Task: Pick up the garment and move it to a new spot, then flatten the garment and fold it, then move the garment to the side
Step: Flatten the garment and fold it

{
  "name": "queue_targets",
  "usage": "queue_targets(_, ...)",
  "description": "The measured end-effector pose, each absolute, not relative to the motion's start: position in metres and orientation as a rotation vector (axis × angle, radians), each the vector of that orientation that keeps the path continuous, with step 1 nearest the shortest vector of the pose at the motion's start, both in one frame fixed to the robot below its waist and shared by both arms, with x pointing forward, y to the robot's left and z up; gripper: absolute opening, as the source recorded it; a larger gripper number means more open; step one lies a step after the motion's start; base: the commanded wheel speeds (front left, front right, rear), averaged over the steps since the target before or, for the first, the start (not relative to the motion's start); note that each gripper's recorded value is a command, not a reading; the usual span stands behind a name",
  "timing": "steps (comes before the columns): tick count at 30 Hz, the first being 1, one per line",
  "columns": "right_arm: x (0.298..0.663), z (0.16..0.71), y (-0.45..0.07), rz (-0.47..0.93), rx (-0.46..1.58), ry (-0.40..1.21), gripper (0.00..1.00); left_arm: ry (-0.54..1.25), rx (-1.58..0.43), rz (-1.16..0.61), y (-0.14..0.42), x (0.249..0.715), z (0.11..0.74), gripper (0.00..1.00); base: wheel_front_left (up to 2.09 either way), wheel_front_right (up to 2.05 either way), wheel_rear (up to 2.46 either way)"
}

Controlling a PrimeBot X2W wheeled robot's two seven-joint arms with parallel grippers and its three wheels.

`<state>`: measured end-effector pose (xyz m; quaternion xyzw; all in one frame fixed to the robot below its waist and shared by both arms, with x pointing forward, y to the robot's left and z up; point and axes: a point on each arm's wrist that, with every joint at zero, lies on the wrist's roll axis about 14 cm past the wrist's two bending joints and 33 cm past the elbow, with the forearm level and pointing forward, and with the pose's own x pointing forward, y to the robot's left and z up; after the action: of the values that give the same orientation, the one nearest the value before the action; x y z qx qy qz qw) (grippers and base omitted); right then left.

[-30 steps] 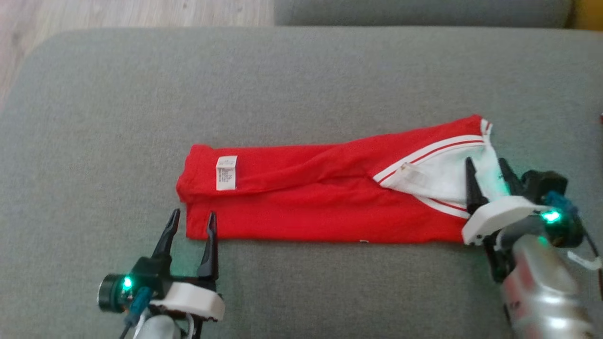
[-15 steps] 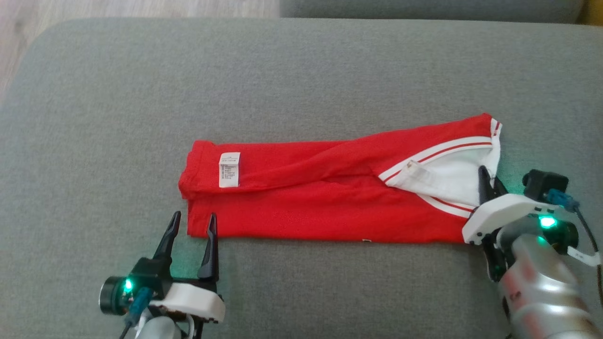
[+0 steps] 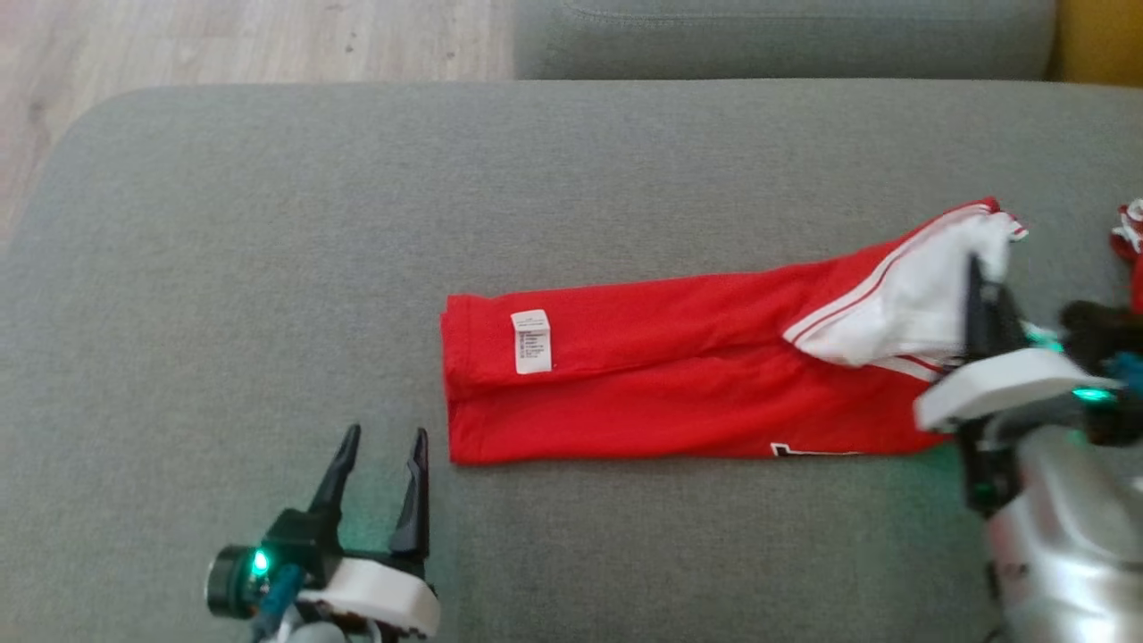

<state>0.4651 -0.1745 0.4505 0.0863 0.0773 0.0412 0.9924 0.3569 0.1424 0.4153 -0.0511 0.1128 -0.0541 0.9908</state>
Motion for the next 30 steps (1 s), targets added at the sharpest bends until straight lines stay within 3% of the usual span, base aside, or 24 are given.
queue_targets(10,0.441,0.466,-0.032,0.456,0.332,0.151,0.0,0.23,-0.112,-0.054,0.159,0.338,0.415,1.0,0.0,0.0,0.0)
queue_targets(23,0.403,0.467,0.108,0.858,0.334,0.265,0.0,0.237,-0.127,0.083,0.194,0.301,0.413,1.0,0.0,0.0,0.0)
queue_targets(24,0.403,0.465,0.113,0.868,0.328,0.272,0.13,0.238,-0.128,0.099,0.198,0.297,0.413,1.0,0.0,0.0,0.0)
queue_targets(25,0.403,0.465,0.118,0.878,0.324,0.279,1.0,0.24,-0.129,0.115,0.202,0.293,0.412,1.0,0.0,0.0,0.0)
queue_targets(30,0.398,0.476,0.137,0.928,0.351,0.263,1.0,0.251,-0.135,0.161,0.211,0.28,0.408,1.0,0.0,0.0,0.0)
